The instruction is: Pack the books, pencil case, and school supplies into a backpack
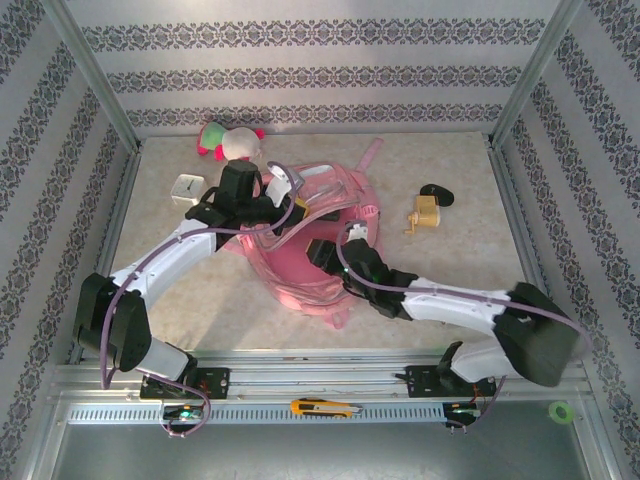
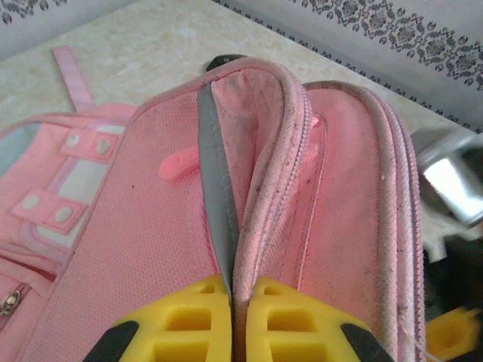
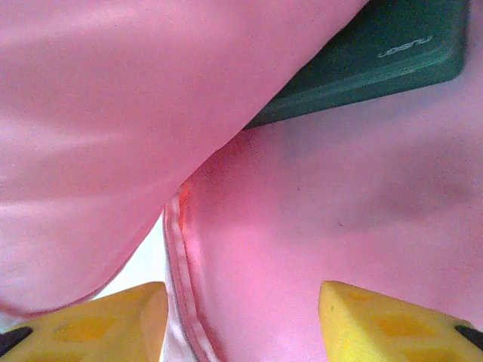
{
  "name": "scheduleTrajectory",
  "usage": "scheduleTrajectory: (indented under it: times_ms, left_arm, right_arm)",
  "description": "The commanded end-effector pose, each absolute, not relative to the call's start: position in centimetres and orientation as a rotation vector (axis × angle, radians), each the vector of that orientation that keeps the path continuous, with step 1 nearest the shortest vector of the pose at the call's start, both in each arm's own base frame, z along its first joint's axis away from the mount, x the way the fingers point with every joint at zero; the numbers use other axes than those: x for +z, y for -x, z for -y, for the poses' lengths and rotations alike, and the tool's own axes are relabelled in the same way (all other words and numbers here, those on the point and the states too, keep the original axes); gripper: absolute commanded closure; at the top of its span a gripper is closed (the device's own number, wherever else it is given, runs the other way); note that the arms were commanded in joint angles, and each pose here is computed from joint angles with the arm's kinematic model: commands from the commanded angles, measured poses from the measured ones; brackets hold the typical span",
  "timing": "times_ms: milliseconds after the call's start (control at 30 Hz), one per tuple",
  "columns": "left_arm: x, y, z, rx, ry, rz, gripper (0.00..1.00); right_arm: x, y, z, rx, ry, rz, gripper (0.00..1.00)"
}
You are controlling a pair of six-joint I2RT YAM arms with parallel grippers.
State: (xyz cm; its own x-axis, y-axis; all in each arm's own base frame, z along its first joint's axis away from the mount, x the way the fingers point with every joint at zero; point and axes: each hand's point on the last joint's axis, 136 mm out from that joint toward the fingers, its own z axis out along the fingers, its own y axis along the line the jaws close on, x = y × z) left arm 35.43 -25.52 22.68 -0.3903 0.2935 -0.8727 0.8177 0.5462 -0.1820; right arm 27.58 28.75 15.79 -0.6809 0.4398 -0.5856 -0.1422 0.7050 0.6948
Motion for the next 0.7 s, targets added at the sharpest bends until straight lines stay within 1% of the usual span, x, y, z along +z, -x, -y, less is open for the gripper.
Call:
scheduleTrajectory:
  times_ms: [0,100,133,167,200,267,333,367,467,533,667]
  left_arm:
    - [22.8,-35.7,24.9,-0.756,-0.875,-1.902,1.00]
    - [21.4,-35.2,24.8,-0.760,-0.880,-1.941,1.00]
    - [21.0,-35.0,24.9,-0.765,-0.888,-1.952,0.99]
    - [20.8,-34.7,24.9,-0.775,-0.896,-1.957,0.96]
    - [20.8,-34.5,25.0,-0.789,-0.901,-1.959,0.89]
    - [21.0,-34.2,25.1,-0.823,-0.884,-1.972,0.66]
    - [21.5,-34.2,24.9,-0.831,-0.842,-1.981,0.46]
    - [21.7,-34.4,24.6,-0.827,-0.811,-1.985,0.40]
    - [22.5,-35.3,22.8,-0.824,-0.677,-1.993,0.31]
    - [22.6,-35.9,21.2,-0.829,-0.582,-2.012,0.30]
    - [21.5,-36.9,17.3,-0.759,-0.403,-2.116,0.28]
  right_arm:
    - [15.0,-25.0,-26.0,0.814,-0.088,-2.213,0.45]
    - [16.4,-23.6,-24.0,0.776,-0.029,-2.208,0.45]
    - [17.1,-23.2,-23.5,0.763,-0.001,-2.201,0.45]
    - [17.8,-22.9,-23.1,0.752,0.039,-2.187,0.44]
    - [18.4,-22.6,-22.9,0.743,0.083,-2.180,0.44]
    - [19.7,-22.0,-23.0,0.720,0.212,-2.161,0.44]
    - [20.9,-21.4,-23.3,0.699,0.354,-2.162,0.43]
    - [21.4,-21.3,-23.5,0.682,0.423,-2.161,0.42]
    - [22.3,-20.8,-25.0,0.643,0.661,-2.135,0.41]
    - [22.2,-20.7,-26.1,0.602,0.815,-2.119,0.41]
    - [19.6,-20.9,-28.1,0.462,1.118,-2.138,0.38]
